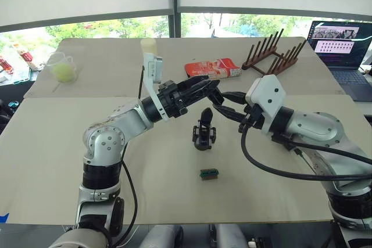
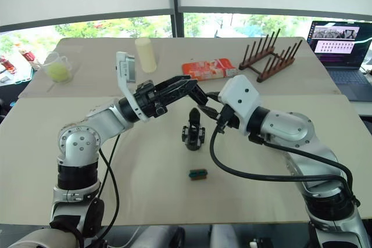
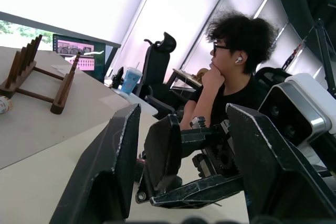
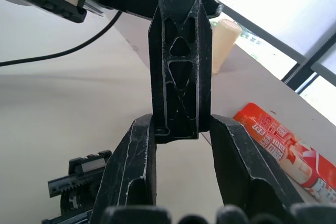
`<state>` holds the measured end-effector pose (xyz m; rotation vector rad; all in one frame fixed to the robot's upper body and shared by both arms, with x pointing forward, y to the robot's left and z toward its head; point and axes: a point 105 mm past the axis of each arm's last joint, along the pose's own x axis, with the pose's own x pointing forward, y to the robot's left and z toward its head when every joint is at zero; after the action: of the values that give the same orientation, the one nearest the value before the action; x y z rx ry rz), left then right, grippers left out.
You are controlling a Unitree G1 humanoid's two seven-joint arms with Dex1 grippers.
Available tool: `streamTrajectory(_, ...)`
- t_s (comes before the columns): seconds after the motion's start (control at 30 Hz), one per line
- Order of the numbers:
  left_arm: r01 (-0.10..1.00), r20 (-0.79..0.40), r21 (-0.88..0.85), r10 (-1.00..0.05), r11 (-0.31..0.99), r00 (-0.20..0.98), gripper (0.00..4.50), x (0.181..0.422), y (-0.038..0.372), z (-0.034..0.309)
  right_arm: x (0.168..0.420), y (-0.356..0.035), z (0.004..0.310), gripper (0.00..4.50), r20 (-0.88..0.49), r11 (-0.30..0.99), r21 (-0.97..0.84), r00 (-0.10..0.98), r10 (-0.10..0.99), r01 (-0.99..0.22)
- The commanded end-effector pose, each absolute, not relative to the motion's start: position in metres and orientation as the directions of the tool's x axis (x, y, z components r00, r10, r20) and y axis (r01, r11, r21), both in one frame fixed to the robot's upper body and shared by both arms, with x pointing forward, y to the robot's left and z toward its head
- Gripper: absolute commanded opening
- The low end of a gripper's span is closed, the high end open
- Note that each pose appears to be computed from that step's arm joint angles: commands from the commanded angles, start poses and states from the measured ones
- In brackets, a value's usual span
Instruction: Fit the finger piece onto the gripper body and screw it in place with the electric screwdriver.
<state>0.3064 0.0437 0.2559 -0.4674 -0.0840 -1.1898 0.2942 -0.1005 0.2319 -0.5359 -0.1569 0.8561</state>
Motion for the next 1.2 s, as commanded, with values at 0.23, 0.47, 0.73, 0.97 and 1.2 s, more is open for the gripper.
streamTrajectory(0.23, 0.923, 0.379, -0.261, -0.849, 0.284, 0.369, 2.14, 0.304, 0.043, 0.269, 0.291, -0.098, 0.255, 1.10, 0.003, 0.554, -0.529, 0.652, 0.758, -0.642)
streamTrajectory(0.47, 0.926, 0.375, -0.282, -0.860, 0.251, 0.347, 0.37, 0.300, 0.041, 0.269, 0.291, -0.100, 0.255, 1.10, 0.002, 0.567, -0.518, 0.662, 0.749, -0.640)
streamTrajectory(0.73, 0.921, 0.395, -0.295, -0.846, 0.253, 0.359, 0.00, 0.304, 0.041, 0.270, 0.290, -0.099, 0.260, 1.10, 0.010, 0.557, -0.556, 0.664, 0.747, -0.617)
streamTrajectory(0.97, 0.969, 0.311, -0.187, -0.925, 0.164, 0.217, 0.00, 0.298, 0.037, 0.269, 0.278, -0.093, 0.264, 3.51, -0.052, 0.451, -0.533, 0.559, 0.827, -0.716)
streamTrajectory(1.2, 0.986, 0.010, -0.007, -0.986, -0.164, -0.164, 0.00, 0.278, 0.042, 0.265, 0.262, -0.103, 0.279, 3.80, -0.129, 0.256, 0.003, 0.253, 0.959, -0.967)
